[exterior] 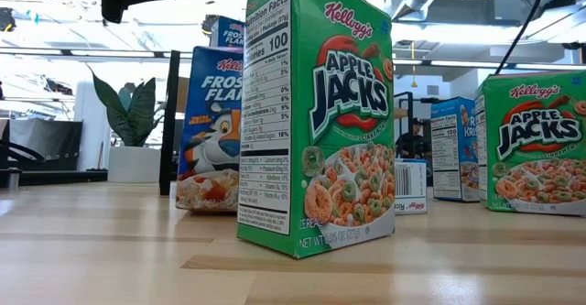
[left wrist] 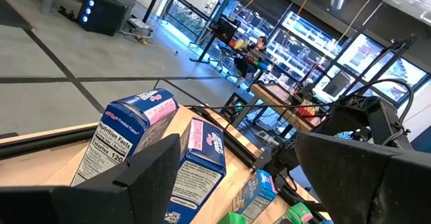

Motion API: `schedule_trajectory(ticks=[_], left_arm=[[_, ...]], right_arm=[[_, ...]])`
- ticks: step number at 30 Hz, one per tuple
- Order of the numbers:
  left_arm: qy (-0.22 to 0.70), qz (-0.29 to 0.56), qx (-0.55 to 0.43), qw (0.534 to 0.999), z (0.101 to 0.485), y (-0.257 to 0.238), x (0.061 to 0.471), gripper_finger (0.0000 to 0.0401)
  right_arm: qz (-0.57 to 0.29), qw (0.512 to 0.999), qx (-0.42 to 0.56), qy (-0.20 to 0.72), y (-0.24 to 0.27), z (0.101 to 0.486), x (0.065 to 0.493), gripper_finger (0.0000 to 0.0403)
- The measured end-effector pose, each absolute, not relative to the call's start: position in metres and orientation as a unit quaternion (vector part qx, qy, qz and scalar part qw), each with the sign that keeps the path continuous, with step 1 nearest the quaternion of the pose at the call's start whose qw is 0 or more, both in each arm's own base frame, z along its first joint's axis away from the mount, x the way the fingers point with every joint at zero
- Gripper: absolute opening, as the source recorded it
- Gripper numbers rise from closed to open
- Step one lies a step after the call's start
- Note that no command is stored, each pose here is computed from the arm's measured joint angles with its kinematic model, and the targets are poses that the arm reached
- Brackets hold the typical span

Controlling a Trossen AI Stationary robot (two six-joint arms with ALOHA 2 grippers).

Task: Stack cereal on shelf
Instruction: Put the blue cereal box on the shelf and align it with the other blue cereal boxes

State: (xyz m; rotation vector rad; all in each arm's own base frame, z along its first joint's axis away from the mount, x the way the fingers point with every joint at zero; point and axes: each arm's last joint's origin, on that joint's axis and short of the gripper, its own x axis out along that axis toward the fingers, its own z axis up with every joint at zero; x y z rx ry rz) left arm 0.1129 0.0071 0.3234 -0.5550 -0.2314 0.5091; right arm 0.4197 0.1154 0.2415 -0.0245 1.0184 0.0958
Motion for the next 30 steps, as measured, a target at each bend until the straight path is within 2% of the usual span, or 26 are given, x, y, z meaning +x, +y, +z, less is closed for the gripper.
schedule_trajectory(ticks=[9,16,26,30], left_arm=[[-0.113,0.248,-0.271,0.923,0.323,0.007,0.113,0.0283],[-0.113,0.248,-0.271,0.923,0.323,0.007,0.113,0.0283],[-0.113,0.248,-0.271,0.923,0.323,0.007,0.113,0.0283],[-0.112,0.249,-0.266,0.925,0.323,0.007,0.113,0.0283]], right_arm=[[0.057,0.880,-0.018,0.472,0.112,0.256,0.418,0.0141],[0.071,0.896,-0.051,0.435,0.097,0.309,0.421,0.0142],[0.043,0.910,-0.118,0.394,0.038,0.390,0.412,0.0135],[0.019,0.905,-0.145,0.399,0.011,0.401,0.408,0.0134]])
